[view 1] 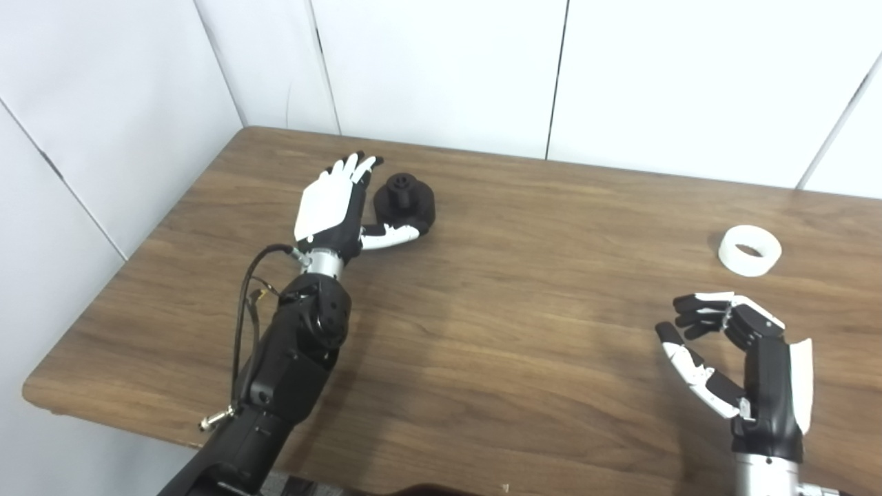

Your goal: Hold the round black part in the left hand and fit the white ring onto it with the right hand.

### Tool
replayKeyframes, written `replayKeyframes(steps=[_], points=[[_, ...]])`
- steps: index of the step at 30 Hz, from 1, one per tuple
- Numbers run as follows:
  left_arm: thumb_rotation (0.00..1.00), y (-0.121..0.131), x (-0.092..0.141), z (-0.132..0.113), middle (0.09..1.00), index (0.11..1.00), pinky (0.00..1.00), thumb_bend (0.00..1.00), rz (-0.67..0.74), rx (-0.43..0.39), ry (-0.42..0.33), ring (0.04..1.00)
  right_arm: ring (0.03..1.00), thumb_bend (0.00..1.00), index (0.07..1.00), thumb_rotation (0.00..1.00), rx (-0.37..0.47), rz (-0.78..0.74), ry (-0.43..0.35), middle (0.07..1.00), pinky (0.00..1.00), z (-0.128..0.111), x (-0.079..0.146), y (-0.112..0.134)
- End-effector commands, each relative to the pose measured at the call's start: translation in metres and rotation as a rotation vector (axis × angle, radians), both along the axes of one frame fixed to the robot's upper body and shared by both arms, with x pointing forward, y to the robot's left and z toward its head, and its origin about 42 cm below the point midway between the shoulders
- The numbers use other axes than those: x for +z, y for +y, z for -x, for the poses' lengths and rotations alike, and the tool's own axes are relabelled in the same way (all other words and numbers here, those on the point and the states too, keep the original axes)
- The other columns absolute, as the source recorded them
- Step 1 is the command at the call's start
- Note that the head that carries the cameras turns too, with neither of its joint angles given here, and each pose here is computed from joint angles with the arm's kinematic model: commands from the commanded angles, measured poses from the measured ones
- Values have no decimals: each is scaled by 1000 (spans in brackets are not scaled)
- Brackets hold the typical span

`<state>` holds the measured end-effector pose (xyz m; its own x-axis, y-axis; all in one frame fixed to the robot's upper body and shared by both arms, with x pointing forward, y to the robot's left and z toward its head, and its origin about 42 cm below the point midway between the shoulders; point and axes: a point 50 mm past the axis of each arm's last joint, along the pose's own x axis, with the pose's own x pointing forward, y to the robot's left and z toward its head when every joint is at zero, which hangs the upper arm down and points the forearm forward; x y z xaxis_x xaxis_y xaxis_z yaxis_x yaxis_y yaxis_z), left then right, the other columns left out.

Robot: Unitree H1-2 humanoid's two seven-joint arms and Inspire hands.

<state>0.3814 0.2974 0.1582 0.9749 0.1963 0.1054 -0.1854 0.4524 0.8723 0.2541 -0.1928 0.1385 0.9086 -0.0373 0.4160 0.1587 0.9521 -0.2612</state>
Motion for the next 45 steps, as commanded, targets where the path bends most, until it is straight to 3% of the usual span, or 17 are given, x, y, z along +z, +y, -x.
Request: replayKeyframes(steps=[1,25,45], points=[[511,7,28,-15,1000,912,1000,1000,-55,6,-77,1000,492,504,495,147,-47,-32,83,575,391,8,-22,2],[549,17,14,-35,1000,938,1000,1000,-92,52,-9,1000,491,505,495,148,-47,-32,89,574,392,10,-20,0],[562,2,12,-48,1000,907,1000,1000,-99,14,19,1000,497,504,495,150,-55,-25,98,574,399,15,-17,-2]])
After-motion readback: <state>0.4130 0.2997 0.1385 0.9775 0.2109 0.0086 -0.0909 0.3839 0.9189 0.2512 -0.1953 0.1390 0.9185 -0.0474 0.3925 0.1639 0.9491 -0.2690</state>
